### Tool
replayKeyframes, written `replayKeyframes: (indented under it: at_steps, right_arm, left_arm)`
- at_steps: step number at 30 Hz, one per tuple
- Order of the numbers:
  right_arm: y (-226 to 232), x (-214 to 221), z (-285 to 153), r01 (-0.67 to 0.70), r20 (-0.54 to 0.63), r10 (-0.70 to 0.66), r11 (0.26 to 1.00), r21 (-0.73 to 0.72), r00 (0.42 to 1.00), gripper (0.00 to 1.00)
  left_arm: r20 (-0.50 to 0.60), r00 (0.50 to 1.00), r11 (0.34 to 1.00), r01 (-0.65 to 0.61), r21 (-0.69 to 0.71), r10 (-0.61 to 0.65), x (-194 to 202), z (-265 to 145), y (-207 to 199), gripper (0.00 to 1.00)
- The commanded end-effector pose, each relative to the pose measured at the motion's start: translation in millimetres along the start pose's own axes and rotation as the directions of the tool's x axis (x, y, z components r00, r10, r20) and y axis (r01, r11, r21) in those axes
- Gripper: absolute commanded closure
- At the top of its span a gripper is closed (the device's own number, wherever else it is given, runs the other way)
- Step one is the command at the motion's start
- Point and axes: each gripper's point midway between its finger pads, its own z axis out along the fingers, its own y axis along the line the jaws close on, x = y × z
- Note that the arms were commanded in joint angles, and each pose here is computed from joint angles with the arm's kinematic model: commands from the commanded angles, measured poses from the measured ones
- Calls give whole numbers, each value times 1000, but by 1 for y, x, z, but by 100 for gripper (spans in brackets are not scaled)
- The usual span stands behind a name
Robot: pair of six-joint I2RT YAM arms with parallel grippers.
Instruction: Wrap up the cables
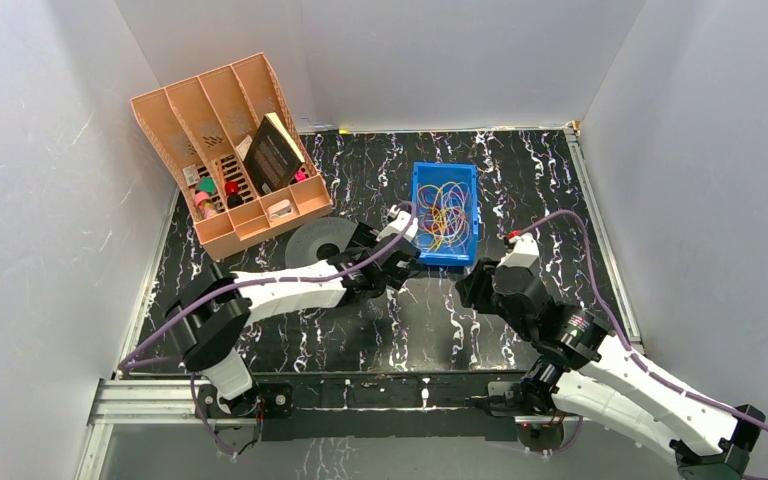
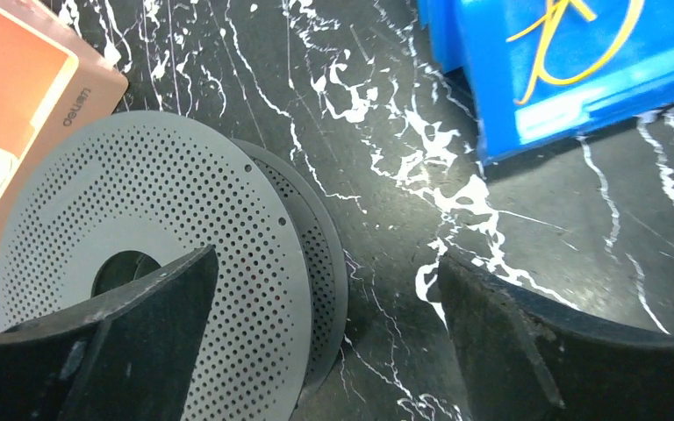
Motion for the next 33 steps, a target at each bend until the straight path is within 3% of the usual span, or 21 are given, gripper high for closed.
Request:
replayKeyframes:
  at_steps: [1,5,9,17,20,24,26,28,29,33]
  right_arm:
    - [6,-23,-8,-33,56,33,999,0,998,46]
    - [7,-22,-6,-10,30,9,1000,21,999,41]
    - [10,-17,2,66,-17,-65,997,39,998,26]
    - [17,-14,33,250,-144,-235,963,96,961,2]
    - [17,-21,45,266,-180,-244,958,111,953,2]
    - [5,-33,71,213,-256,-179,970,115,950,2]
    - [-24,-59,84,159,-267,-102,966,203,958,2]
    - [-36,-81,76,133,-216,-62,934,332,974,2]
    - [-35,-88,69,107,-197,-39,931,349,980,2]
    - [-7,-113,27,81,-86,-66,979,186,994,2]
  left_arm:
    - [73,992,992,96,87,-102,-38,-31,2,2]
    - [80,991,988,99,122,-109,-53,-48,7,2]
    - [71,990,981,106,160,-119,-71,-62,11,2]
    - [-131,981,916,179,358,-141,-78,-65,15,2]
    - [-220,959,874,256,412,-177,-70,-60,25,2]
    - [-303,896,835,422,353,-325,-60,-50,64,2]
    - [-221,862,874,480,70,-456,-48,-48,131,2]
    - [-154,855,868,495,-38,-495,-46,-67,159,2]
    - [-105,855,861,509,-12,-507,-51,-85,165,2]
    - [77,844,843,516,152,-531,-69,-142,174,2]
